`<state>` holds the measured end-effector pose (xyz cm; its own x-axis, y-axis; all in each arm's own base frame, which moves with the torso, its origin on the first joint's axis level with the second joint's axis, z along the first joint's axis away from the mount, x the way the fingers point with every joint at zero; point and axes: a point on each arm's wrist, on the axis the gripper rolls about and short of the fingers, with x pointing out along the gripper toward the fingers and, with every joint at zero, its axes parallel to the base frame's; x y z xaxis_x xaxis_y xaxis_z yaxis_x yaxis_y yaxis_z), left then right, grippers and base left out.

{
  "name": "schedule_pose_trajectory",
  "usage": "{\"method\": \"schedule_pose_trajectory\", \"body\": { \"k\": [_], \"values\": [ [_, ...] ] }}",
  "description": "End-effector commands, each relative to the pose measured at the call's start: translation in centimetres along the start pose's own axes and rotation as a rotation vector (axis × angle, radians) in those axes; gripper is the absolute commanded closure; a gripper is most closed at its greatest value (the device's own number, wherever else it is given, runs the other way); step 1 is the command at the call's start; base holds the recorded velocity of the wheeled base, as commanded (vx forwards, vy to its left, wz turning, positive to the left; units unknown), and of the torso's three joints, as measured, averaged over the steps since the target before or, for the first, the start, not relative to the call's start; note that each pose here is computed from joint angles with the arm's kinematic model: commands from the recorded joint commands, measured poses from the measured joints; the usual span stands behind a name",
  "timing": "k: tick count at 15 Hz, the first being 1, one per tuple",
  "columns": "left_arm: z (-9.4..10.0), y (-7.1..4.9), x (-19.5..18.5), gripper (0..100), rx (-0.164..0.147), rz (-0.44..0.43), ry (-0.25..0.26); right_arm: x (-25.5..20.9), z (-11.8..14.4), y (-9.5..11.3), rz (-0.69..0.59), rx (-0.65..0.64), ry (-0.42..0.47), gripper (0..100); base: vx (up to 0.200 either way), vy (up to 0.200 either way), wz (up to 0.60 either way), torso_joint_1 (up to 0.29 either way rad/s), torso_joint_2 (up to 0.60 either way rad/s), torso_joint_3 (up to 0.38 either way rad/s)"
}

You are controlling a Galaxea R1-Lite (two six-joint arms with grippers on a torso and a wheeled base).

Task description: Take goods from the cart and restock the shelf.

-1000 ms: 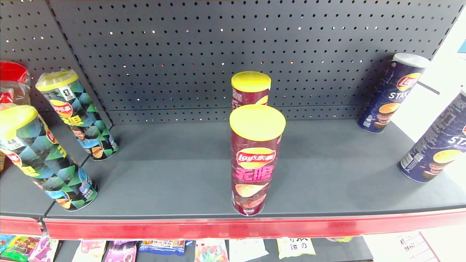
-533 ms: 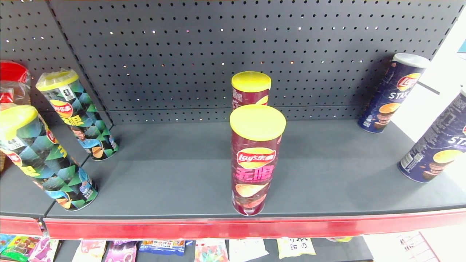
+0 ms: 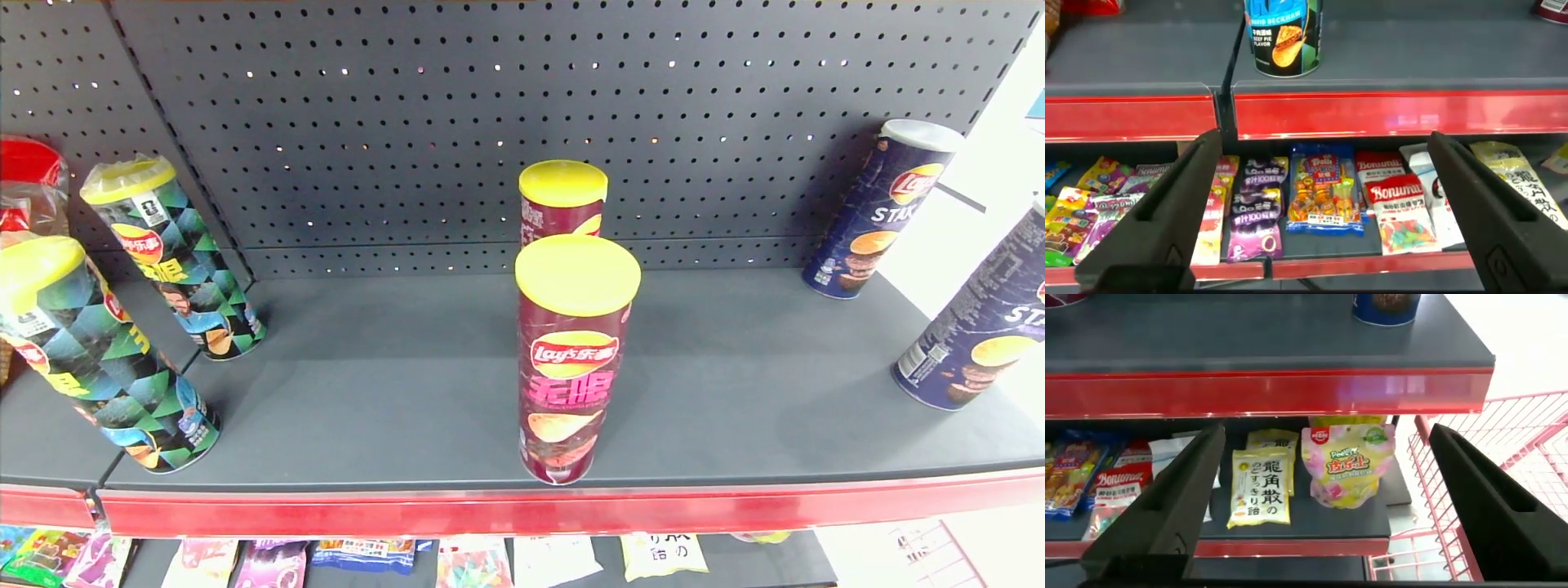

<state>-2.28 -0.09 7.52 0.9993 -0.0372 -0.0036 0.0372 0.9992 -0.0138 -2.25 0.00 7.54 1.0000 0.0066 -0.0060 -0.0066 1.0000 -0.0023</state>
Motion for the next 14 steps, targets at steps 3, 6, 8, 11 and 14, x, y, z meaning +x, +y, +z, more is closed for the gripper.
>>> {"method": "schedule_pose_trajectory", "body": {
  "k": [3,6,8,11,14],
  "values": [
    [0.00,0.00,0.00,0,0.000,0.000,-0.001,-0.02,0.00,0.00,0.001,-0.001,-0.003,0,-0.067,0.000,0.00,0.001,0.00,-0.001],
    [0.00,0.00,0.00,0,0.001,0.000,-0.001,-0.02,0.00,0.00,0.001,0.001,-0.003,0,-0.133,0.000,0.00,0.011,0.00,0.000],
    [0.00,0.00,0.00,0,0.000,0.000,-0.001,-0.02,0.00,0.00,0.001,0.001,-0.003,0,0.000,0.000,0.00,0.000,0.00,0.000],
    [0.00,0.00,0.00,0,0.000,0.000,-0.001,-0.02,0.00,0.00,0.003,0.001,-0.003,0,0.000,0.000,0.00,0.000,0.00,0.000],
    [0.00,0.00,0.00,0,0.000,0.000,-0.001,-0.03,0.01,0.01,0.007,-0.013,-0.006,0,0.000,0.000,0.00,0.000,0.00,0.000]
  ]
}}
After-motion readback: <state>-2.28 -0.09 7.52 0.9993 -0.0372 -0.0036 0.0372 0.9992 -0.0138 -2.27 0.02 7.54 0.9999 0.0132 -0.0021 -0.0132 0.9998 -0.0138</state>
